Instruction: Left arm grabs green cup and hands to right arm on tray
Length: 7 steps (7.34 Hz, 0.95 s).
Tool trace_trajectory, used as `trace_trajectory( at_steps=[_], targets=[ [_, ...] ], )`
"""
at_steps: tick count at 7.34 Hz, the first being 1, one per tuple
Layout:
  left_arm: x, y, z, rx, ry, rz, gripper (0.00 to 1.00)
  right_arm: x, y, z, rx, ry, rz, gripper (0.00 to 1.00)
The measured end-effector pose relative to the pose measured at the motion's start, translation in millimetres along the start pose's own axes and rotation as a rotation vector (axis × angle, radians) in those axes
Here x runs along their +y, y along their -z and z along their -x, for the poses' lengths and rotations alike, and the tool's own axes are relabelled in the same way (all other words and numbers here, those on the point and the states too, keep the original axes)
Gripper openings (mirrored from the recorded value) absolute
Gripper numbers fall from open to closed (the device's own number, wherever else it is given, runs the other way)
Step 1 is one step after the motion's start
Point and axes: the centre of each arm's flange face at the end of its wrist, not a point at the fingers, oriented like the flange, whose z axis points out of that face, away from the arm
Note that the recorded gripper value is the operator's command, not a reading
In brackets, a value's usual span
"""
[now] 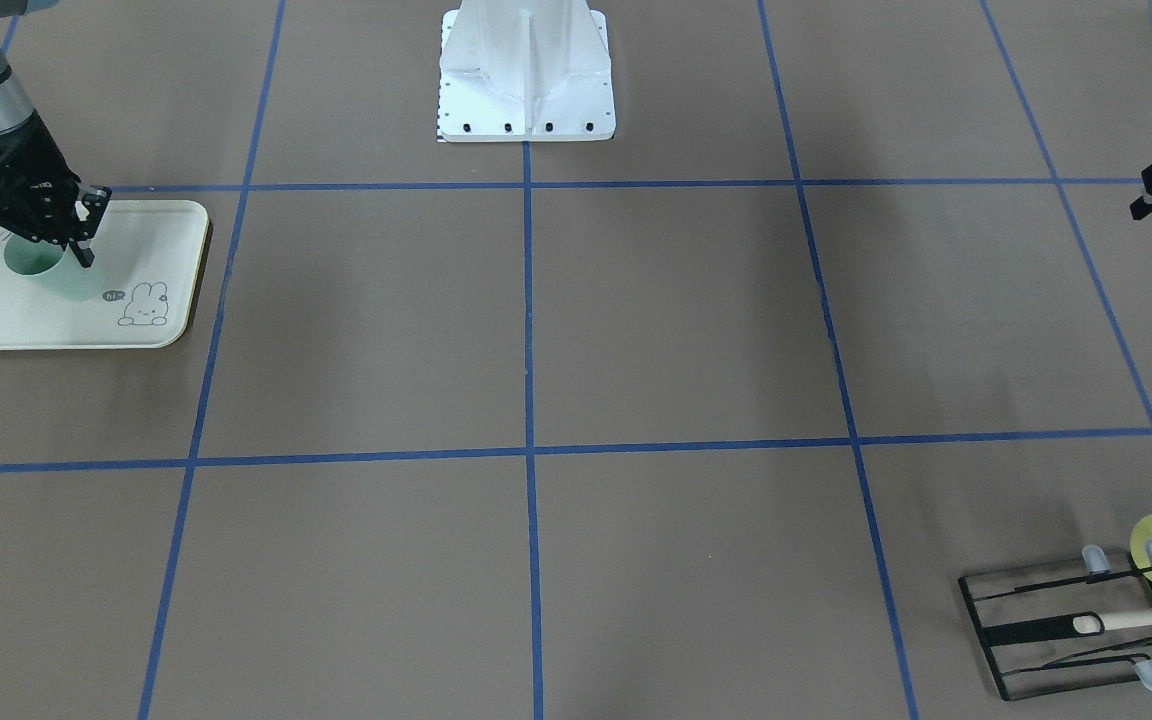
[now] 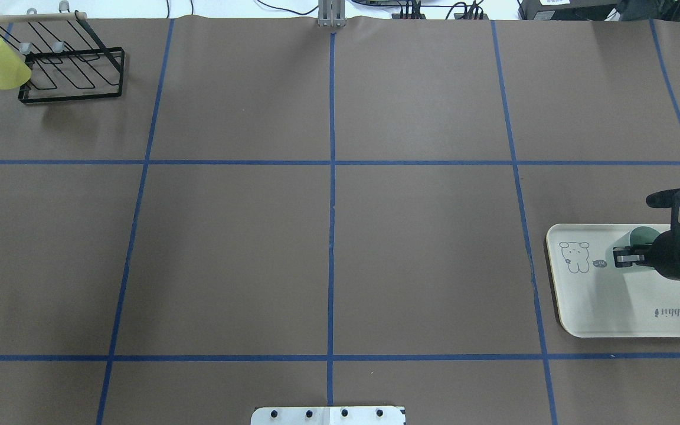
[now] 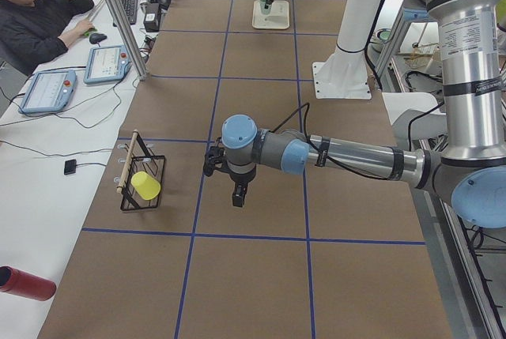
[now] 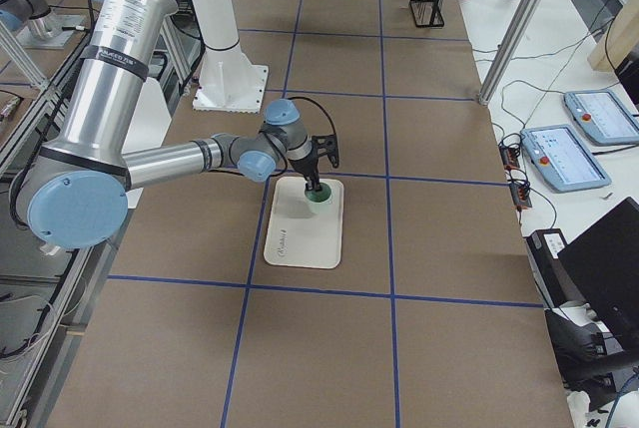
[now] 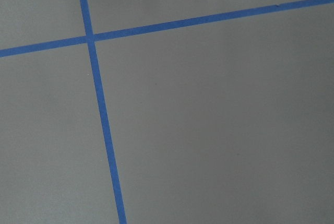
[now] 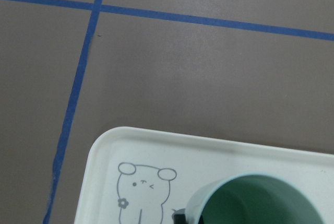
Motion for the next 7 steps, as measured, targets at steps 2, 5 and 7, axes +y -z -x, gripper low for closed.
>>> trace_trajectory(
  at_steps=[2,5,7],
  targets=[
    [0.0,-0.1,0.6,0.0,0.001,0.0,1.0,15.2,-8.3,7.4,0.016,0.015,0.001,0.41],
    [-0.6,-0.8,1.3,-0.001,0.004,0.001,1.0,18.7,-12.2,11.5,0.015,0.023,0.005,1.0],
    [-0.7,-0.8,1.2,0.0,0.004,0.001,1.0,12.7,-6.8,12.9,0.002,0.017,0.002,1.0]
  ],
)
